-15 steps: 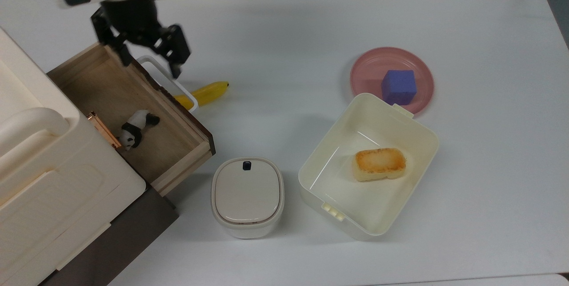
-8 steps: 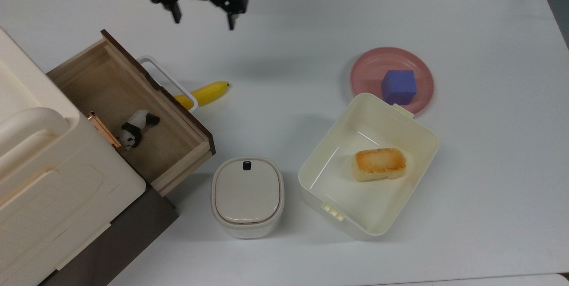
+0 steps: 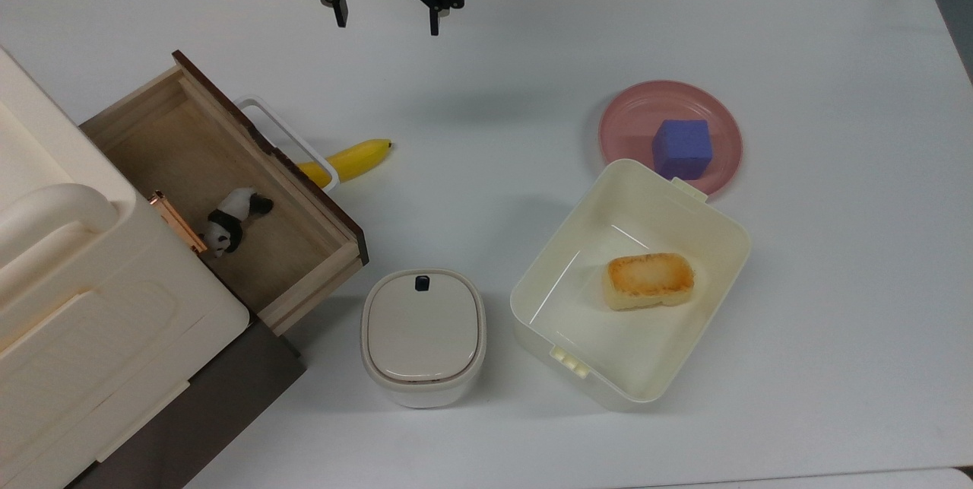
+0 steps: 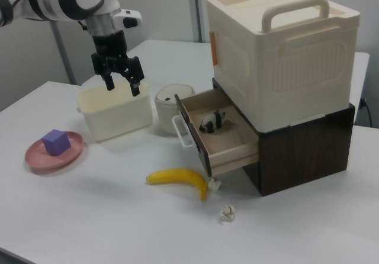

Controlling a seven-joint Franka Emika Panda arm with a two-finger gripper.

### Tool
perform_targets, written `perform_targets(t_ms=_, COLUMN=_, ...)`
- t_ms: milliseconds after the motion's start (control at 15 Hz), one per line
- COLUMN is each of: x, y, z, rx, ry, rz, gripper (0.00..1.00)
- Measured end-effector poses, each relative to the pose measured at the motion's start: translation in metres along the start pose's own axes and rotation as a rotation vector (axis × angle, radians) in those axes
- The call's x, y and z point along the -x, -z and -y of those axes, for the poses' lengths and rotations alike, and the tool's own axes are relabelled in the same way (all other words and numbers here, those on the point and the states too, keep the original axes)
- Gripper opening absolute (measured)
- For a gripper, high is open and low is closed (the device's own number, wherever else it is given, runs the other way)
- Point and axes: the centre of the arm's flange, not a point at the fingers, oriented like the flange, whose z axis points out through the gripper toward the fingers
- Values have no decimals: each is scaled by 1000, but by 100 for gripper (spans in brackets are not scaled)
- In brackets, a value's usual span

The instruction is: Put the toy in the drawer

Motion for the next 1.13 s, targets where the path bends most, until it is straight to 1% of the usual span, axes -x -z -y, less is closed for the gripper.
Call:
perform_targets(t_ms=133, x=0, y=-3, z=2, rx=10, ry=9, rz=5, gripper=100)
perform_targets(t_ms=400, x=1, y=-6, z=4, rx=10, ry=67, rz=12, gripper=100)
perform_targets(t_ms=600, x=1, y=-6, z=2, rx=11, ry=86, rz=13, gripper=100)
perform_targets(t_ms=733, x=1, y=-6, z=-2, rx=11, ry=92, rz=13, gripper=100)
perform_targets(t_ms=1133, x=0, y=-7, z=-10, rx=-12, ry=74, rz=15, gripper=100)
